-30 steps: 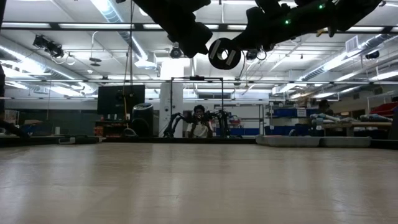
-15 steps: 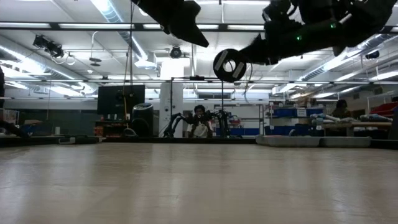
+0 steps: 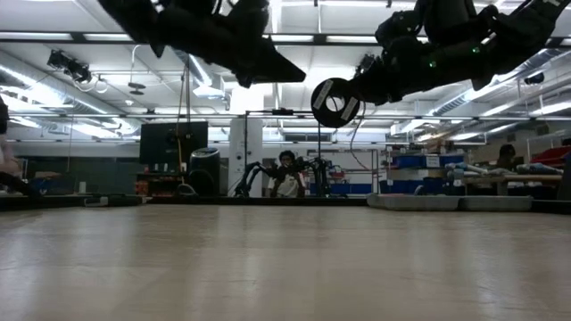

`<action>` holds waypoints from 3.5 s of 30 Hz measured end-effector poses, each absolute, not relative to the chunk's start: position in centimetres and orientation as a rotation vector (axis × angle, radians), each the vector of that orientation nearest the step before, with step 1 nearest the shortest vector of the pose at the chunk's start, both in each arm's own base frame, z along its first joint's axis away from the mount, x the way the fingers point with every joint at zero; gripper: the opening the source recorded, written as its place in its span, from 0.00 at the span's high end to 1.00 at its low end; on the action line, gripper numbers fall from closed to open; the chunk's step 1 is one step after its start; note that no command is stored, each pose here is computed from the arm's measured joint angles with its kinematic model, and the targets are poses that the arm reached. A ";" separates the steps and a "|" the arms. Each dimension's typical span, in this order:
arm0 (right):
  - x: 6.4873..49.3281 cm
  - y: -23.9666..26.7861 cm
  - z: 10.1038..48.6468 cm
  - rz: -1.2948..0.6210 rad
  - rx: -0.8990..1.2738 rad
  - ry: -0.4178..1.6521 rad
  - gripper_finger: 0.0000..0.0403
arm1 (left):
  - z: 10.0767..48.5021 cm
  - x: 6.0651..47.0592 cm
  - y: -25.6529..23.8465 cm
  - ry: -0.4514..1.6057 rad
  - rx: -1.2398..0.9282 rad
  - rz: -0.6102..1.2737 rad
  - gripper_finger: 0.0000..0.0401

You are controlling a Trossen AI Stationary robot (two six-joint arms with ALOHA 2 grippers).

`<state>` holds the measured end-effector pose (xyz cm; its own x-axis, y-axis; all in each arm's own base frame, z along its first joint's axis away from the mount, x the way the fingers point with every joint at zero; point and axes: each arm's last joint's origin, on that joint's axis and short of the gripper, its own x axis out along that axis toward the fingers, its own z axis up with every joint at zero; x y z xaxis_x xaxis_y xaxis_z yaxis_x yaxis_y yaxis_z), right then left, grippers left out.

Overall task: Coil cords
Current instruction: Coil the red cable wire onto the black spool

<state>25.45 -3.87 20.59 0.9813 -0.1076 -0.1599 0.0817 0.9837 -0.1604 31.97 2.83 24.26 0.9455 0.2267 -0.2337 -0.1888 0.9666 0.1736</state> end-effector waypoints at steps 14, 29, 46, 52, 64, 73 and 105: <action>25.6 -3.7 22.0 -0.077 -0.152 0.026 1.00 | 22.6 30.1 5.2 0.069 -0.065 0.122 0.82; 25.6 -3.6 23.1 -0.105 -0.136 -0.086 1.00 | 23.2 30.2 5.0 0.014 -0.056 0.073 0.79; 25.6 -2.9 23.6 -0.094 -0.134 -0.144 0.99 | 25.2 31.0 4.6 -0.053 0.028 0.082 0.79; 25.6 -2.8 23.6 -0.089 -0.134 -0.150 0.99 | 25.2 31.1 4.5 -0.056 0.028 0.083 0.79; 25.6 -3.0 23.5 -0.106 -0.141 -0.127 0.99 | 25.2 31.1 4.2 -0.059 0.032 0.059 0.79; 25.6 -3.2 23.2 -0.119 -0.140 -0.102 0.99 | 25.3 31.1 4.1 -0.060 0.034 0.026 0.79; 26.6 -2.4 25.3 -0.044 -0.184 -0.262 0.99 | 25.8 31.0 4.0 -0.098 0.026 0.056 0.79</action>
